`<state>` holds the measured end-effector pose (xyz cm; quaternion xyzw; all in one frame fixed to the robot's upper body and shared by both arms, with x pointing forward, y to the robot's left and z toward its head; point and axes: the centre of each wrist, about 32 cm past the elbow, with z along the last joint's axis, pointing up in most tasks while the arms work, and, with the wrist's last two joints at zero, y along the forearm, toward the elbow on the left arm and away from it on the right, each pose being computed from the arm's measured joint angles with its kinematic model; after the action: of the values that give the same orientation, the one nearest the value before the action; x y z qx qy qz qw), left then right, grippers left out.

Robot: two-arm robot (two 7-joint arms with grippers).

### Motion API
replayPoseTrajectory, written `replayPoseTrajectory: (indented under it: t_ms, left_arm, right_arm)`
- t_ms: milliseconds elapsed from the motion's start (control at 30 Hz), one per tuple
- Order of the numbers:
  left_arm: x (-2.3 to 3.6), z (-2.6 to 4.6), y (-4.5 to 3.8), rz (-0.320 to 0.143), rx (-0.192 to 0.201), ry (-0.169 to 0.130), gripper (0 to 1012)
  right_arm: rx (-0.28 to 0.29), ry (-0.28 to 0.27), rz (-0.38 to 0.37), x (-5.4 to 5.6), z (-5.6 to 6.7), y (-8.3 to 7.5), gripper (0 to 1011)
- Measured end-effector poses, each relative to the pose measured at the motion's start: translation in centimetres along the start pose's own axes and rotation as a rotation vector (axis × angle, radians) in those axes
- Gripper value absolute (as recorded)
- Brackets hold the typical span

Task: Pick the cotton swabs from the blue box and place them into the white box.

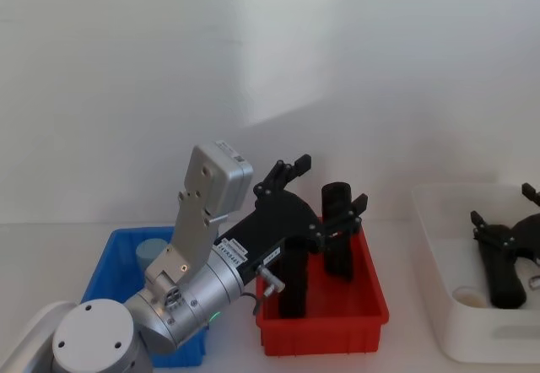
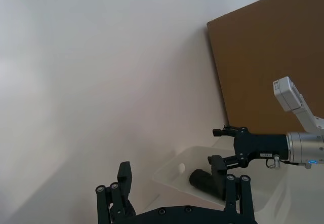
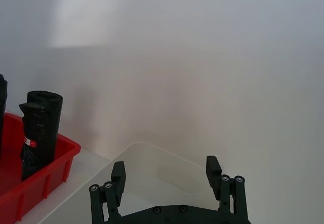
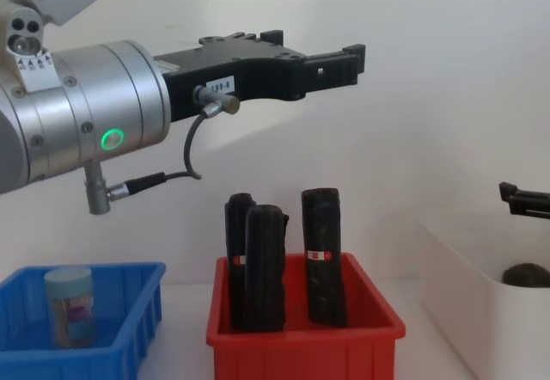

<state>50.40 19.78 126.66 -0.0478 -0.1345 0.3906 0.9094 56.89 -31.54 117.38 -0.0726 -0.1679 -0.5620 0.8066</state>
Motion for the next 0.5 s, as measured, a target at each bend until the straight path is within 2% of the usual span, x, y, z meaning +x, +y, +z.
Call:
replayPoseTrajectory:
  t_ms: [500]
  left_arm:
    - [0.0,0.0,0.0,0.0,0.0,0.0,1000]
  right_arm:
    - [0.011,-0.004,0.011,0.13,0.15,0.21,1001]
